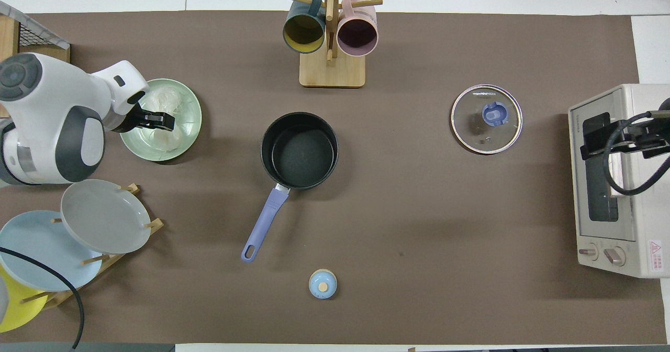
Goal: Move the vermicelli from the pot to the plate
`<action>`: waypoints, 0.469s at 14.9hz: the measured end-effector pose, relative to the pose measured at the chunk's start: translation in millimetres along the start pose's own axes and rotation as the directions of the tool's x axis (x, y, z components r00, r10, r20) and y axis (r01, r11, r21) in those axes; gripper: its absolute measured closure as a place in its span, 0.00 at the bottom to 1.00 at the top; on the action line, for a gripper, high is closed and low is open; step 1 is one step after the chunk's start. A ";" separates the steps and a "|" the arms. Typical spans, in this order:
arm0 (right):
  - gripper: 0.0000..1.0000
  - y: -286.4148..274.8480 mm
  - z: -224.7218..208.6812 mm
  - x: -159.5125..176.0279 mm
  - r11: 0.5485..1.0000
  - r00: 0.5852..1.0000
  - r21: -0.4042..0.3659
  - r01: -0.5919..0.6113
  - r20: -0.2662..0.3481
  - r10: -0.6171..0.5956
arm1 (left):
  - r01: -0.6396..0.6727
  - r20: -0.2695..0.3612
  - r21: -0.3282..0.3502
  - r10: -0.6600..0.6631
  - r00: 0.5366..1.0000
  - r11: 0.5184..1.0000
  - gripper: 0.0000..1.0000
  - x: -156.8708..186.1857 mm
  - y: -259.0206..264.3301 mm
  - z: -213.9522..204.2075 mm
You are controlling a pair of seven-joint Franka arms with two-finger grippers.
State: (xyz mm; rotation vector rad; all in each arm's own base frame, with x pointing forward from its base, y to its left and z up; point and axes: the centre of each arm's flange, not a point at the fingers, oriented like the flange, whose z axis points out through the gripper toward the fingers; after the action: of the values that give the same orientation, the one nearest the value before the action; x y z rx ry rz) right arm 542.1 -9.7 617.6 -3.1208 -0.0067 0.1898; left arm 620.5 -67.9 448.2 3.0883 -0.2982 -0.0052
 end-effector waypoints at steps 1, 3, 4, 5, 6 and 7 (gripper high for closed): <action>0.00 -0.3 0.1 0.1 1.000 1.000 0.000 0.000 0.000 0.000 | 0.000 0.008 -0.001 0.000 1.000 1.000 0.00 -2.5 1.1 -19.8; 0.00 -0.7 0.2 0.2 1.000 1.000 0.000 0.001 0.000 -0.001 | 0.021 0.006 0.000 -0.021 1.000 1.000 0.00 -10.5 2.8 -60.4; 0.00 -0.9 0.2 0.2 1.000 1.000 -0.001 0.002 0.000 -0.002 | 0.047 -0.009 0.002 -0.047 0.999 0.999 0.00 -16.0 3.7 -79.7; 0.00 -1.1 0.2 0.2 1.000 1.000 -0.001 0.002 0.000 -0.002 | 0.074 -0.022 0.003 -0.074 0.997 0.997 0.00 -23.1 4.5 -97.2; 0.00 -1.3 0.2 0.2 1.000 1.000 -0.001 0.002 0.000 -0.002 | 0.095 -0.030 0.003 -0.094 0.995 0.996 0.00 -31.1 4.9 -112.4; 0.00 -2.0 0.2 0.2 1.000 1.000 -0.001 0.004 0.000 -0.004 | 0.110 -0.036 0.004 -0.110 0.993 0.994 0.00 -39.6 4.0 -126.1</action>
State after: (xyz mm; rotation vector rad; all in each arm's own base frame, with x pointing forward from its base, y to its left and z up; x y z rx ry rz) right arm 542.3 -7.7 617.4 -3.1214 -0.0126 0.1903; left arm 581.8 -59.4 574.4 3.1022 -0.1269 0.0477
